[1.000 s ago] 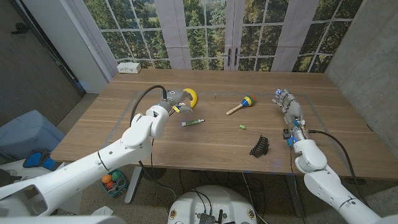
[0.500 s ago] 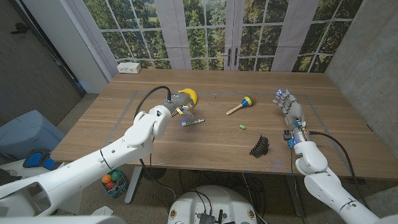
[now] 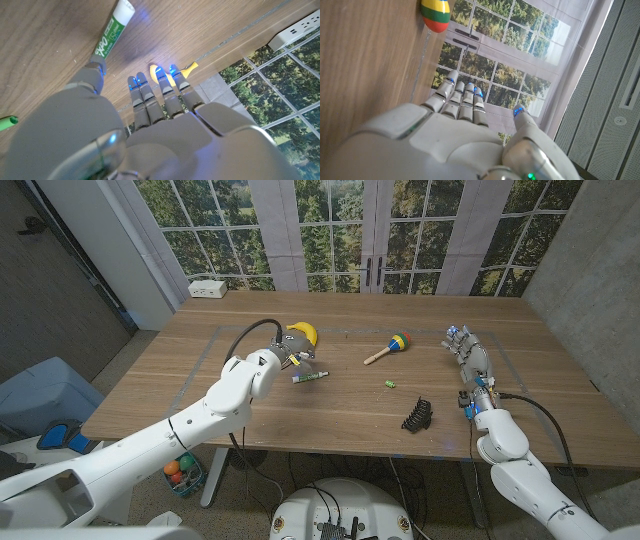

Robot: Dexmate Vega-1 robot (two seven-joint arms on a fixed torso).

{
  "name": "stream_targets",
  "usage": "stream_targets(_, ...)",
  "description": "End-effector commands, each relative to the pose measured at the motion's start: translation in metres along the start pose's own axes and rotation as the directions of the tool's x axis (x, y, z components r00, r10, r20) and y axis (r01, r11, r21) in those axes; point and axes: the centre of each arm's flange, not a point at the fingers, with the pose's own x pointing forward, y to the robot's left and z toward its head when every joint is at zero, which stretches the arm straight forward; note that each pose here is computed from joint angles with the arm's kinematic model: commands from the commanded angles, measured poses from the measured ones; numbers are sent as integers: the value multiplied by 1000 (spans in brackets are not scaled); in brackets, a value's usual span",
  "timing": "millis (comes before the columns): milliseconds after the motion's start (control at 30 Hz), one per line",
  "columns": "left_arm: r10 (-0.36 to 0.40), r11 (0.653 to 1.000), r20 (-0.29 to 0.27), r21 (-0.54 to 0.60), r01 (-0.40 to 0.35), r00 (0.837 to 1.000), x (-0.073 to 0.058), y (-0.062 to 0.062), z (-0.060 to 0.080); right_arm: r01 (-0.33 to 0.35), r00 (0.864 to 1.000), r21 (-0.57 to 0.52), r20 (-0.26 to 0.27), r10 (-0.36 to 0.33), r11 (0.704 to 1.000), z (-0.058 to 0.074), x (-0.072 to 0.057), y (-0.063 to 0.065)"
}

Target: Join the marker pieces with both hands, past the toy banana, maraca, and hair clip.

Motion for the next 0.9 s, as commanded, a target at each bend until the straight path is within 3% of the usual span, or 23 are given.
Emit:
stream_targets(33, -25, 998, -31, 55, 27, 999, 2, -6, 6, 9, 1000, 3, -2, -9, 1000, -2, -4, -4)
stream_targets(900, -76, 994, -22, 77, 78, 997, 7, -26, 17, 26, 999, 1, -22, -26, 1000, -8, -6, -10)
